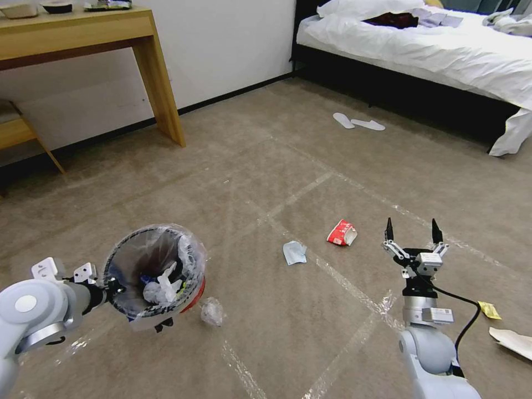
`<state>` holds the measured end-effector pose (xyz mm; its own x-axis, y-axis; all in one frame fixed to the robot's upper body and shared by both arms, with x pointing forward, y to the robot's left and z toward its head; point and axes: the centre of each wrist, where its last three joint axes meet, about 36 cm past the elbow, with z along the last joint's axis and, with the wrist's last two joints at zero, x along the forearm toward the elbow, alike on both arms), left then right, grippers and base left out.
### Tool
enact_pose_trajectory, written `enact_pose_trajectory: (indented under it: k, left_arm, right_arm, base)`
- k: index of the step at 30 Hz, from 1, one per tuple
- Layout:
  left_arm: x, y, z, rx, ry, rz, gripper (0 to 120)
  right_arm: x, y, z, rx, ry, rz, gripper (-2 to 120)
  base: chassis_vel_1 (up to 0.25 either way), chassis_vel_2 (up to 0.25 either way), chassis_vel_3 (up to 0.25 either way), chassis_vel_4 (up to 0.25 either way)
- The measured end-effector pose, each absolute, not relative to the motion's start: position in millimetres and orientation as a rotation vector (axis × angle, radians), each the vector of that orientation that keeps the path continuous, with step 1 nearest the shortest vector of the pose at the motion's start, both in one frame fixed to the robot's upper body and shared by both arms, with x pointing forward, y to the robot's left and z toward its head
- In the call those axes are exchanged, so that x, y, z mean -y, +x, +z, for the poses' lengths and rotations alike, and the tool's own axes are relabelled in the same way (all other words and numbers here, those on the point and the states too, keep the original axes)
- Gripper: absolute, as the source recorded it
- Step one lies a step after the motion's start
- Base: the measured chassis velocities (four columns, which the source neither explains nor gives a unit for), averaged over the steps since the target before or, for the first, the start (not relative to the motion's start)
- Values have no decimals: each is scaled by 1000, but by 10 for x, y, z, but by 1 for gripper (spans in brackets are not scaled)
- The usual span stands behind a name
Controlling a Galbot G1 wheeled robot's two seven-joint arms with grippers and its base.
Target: Pick up the trash bin and place the garbage on the floor into it.
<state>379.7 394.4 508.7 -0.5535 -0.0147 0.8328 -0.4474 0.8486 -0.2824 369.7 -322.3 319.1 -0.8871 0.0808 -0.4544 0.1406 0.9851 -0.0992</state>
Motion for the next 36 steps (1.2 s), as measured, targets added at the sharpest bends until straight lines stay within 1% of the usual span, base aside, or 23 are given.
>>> enact_pose_trajectory:
  k: [26, 36]
  left_arm:
    - [-3816, 3721, 4897, 2062, 315, 611, 0]
    - [-3790, 3712, 4859, 2058, 312, 610, 0]
  right_arm:
    - [3198, 3700, 3114, -2670, 171, -180, 100]
    - [3195, 3742, 3092, -2671, 174, -173, 100]
  base:
    - [0, 0, 0, 0]
    - [-65, 67, 62, -65]
